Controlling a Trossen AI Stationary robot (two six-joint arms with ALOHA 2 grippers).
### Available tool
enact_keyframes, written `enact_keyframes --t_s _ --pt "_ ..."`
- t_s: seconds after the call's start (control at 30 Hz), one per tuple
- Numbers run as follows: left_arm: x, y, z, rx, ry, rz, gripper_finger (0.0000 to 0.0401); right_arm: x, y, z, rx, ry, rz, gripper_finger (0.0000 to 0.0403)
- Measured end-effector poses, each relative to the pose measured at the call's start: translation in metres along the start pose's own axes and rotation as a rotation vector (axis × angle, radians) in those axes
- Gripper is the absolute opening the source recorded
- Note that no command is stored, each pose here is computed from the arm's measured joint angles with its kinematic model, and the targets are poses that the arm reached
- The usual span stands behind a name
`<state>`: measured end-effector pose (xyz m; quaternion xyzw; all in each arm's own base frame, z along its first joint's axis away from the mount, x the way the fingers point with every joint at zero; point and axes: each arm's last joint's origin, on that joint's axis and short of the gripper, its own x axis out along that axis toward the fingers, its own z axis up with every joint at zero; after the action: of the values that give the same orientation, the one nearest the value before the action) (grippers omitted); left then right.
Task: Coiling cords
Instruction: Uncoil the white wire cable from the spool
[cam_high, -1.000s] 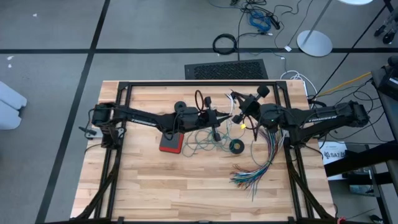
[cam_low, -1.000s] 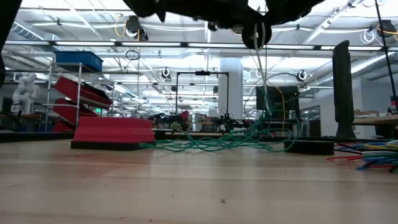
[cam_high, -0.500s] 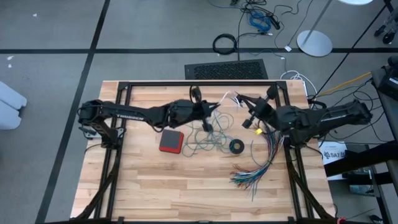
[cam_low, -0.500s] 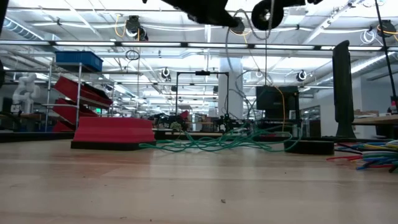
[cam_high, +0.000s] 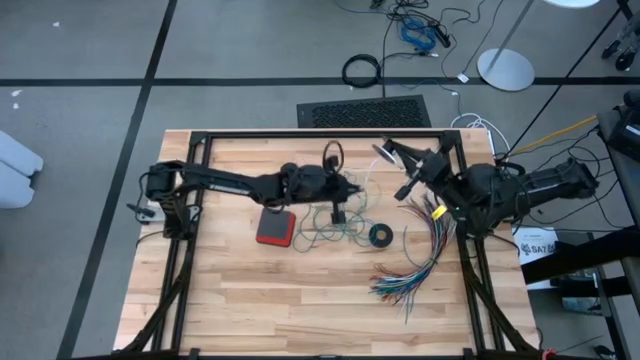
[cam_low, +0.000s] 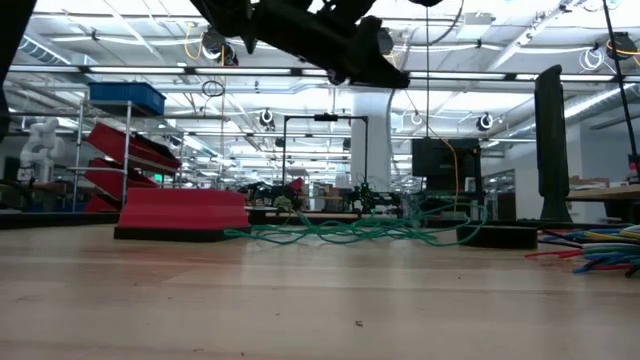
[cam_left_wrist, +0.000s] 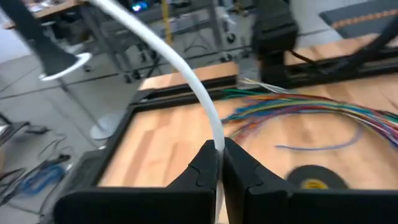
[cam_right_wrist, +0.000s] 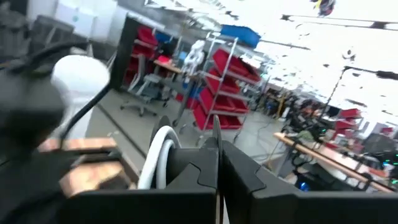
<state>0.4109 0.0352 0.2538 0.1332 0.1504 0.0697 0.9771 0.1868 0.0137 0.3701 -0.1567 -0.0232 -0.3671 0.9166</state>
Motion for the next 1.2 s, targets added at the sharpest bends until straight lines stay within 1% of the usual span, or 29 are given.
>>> enact_keyframes --t_s 0.1,0.2,0.27,0.37,0.53,0.7,0.77,0.83,0.97,1.03,1.2 --pt "0.001 -0.013 0.004 0.012 -0.019 -0.067 0.0006 0.005 -0.004 0.001 -0.021 -0.004 -0.053 0.0000" --pt "-0.002 -0.024 0.011 0.037 -0.040 -0.104 0.0006 0.011 -0.006 -0.005 -0.095 0.050 -0.116 0.0000" --pt "-0.005 -0.031 0.014 0.066 -0.046 -0.119 0.0006 0.013 -0.007 -0.010 -0.139 0.088 -0.133 0.0000" --pt "-0.016 -0.036 0.025 0.095 -0.067 -0.127 0.0006 0.015 -0.008 -0.018 -0.180 0.144 -0.133 0.0000" --pt "-0.043 -0.033 0.045 0.146 -0.049 -0.068 0.0006 0.012 -0.009 -0.030 -0.231 0.241 -0.146 0.0000" --pt "-0.074 -0.020 0.064 0.200 -0.039 0.052 0.0006 0.004 -0.014 -0.036 -0.216 0.288 -0.122 0.0000" --pt "-0.083 -0.013 0.068 0.218 -0.017 0.097 0.0006 0.000 -0.015 -0.036 -0.197 0.293 -0.104 0.0000" --pt "-0.089 -0.005 0.070 0.227 0.000 0.150 0.0006 -0.004 -0.016 -0.037 -0.177 0.291 -0.062 0.0000" --pt "-0.089 0.012 0.063 0.220 0.065 0.203 0.0014 -0.012 -0.016 -0.032 -0.124 0.258 0.014 0.0000" --pt "-0.084 0.019 0.054 0.203 0.121 0.214 0.0019 -0.016 -0.015 -0.029 -0.107 0.236 0.059 0.0000" --pt "-0.069 0.037 0.028 0.150 0.257 0.240 0.0022 -0.024 -0.015 -0.022 -0.062 0.189 0.101 0.0000"
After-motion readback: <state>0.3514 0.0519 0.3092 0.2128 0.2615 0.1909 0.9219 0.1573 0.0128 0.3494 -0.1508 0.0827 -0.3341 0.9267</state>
